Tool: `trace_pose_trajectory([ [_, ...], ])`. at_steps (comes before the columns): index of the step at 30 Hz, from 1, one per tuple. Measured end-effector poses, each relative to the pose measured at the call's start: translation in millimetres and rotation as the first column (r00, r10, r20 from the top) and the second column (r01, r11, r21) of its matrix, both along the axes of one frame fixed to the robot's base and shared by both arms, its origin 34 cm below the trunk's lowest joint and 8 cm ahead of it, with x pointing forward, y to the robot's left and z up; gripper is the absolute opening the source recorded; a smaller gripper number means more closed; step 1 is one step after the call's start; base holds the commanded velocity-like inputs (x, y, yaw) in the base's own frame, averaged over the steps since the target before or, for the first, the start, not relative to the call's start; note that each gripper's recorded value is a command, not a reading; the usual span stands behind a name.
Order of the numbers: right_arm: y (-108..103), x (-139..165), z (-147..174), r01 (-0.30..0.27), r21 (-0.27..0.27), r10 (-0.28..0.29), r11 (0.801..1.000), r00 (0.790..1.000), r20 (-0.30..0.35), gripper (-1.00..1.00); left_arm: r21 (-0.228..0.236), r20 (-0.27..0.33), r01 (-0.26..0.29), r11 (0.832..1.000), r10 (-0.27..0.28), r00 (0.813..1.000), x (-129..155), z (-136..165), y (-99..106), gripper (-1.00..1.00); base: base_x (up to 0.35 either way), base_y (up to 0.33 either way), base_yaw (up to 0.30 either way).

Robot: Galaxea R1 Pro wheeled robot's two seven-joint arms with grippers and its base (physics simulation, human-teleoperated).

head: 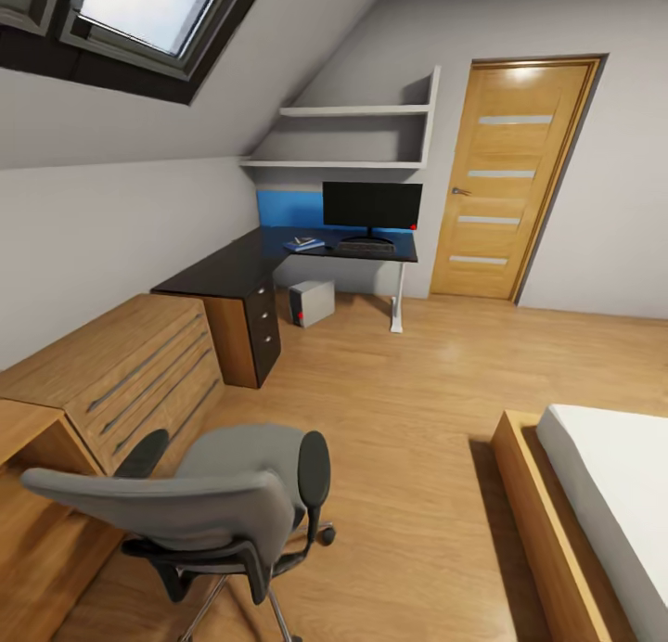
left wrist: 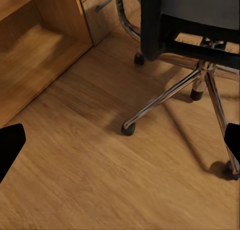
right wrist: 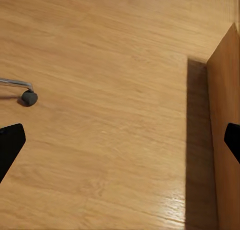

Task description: In the bedroom, organize the workspace by keeping the computer under the desk, ensuring the monitor is on the desk, placing the keyboard on the desk next to the monitor, placing the mouse on the desk next to the keyboard, moving the folder from the swivel chair onto the desk next to the mouse, stacking the notebook on top of the folder with the pen on top of the notebook, and positioning the swivel chair next to the desk.

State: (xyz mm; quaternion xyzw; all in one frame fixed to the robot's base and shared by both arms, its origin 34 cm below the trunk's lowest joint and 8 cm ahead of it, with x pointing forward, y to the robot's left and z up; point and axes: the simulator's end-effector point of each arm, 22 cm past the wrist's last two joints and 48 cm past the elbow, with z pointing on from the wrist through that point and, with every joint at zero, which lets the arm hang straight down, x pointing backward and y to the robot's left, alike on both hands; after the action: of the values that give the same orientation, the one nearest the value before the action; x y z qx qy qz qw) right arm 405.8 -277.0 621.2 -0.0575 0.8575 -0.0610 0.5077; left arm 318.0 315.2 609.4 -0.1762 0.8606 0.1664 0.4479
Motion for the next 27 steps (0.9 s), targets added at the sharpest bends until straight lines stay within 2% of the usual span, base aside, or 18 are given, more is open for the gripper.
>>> trace_pose_trajectory([
  [7,0.8,0.2,-0.2,-0.003,0.001,0.003,1.000,1.000,-0.001,1.00,0.001,-0.005,0.000,1.000,0.000,1.000,-1.6,-0.7,0.5,1.00,0.060,0.018,-0.158],
  [27,1.1,0.2,-0.3,-0.004,0.002,0.004,1.000,1.000,-0.001,1.00,0.005,-0.017,0.003,1.000,-0.003,1.000,-6.0,-2.1,1.7,1.00,0.034,0.066,-0.010],
])
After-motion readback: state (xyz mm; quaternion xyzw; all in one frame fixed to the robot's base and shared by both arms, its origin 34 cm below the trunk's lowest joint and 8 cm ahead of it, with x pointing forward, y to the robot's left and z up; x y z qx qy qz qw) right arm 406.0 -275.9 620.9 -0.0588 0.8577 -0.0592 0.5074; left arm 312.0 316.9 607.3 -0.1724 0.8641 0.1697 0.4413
